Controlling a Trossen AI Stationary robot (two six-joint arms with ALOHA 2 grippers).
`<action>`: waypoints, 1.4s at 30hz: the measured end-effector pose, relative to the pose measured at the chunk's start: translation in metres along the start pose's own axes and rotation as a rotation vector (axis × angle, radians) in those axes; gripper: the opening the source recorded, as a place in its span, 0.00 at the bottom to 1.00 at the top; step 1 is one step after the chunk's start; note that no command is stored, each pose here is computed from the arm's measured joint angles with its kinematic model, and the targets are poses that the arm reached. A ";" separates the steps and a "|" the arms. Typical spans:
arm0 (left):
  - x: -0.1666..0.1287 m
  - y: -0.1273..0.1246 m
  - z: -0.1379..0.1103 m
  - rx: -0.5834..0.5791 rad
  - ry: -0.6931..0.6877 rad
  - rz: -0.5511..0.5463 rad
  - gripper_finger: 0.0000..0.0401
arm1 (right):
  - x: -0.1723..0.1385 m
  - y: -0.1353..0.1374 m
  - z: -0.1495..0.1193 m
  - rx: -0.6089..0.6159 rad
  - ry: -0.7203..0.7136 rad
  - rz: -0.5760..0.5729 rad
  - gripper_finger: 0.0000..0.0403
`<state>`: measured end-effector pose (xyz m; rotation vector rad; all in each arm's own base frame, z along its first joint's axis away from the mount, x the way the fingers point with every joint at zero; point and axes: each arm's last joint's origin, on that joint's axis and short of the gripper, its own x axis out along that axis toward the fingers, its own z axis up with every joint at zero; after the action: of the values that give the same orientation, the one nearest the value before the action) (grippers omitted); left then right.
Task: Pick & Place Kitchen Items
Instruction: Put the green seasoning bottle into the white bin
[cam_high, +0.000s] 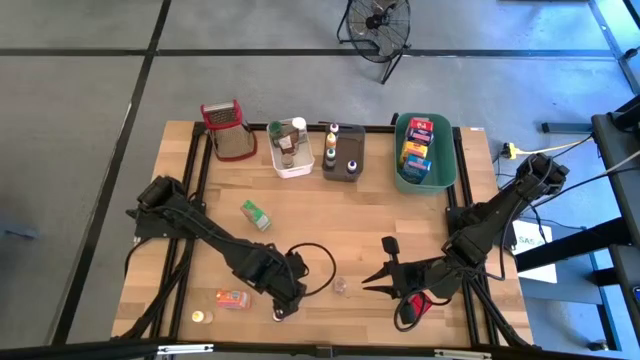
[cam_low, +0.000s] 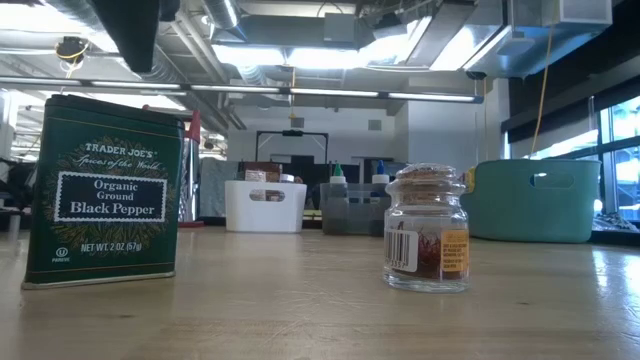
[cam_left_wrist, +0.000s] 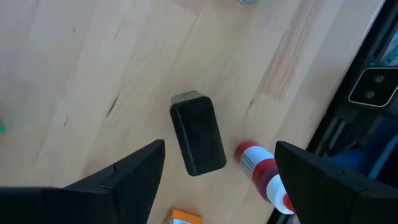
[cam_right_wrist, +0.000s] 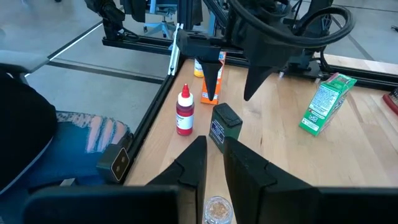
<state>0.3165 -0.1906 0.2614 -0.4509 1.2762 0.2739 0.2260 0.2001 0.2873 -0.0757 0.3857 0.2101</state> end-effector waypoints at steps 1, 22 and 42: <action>0.000 0.000 0.000 -0.003 0.007 -0.001 0.75 | 0.000 0.000 0.000 0.000 0.000 0.000 0.14; 0.010 0.007 0.006 -0.079 0.008 0.061 0.75 | 0.000 0.000 0.000 0.004 -0.001 0.001 0.14; 0.032 0.004 0.005 -0.025 0.075 0.104 0.75 | 0.000 0.000 0.000 0.016 0.000 0.001 0.14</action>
<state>0.3280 -0.1860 0.2309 -0.4198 1.3732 0.3634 0.2260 0.2001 0.2876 -0.0597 0.3869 0.2082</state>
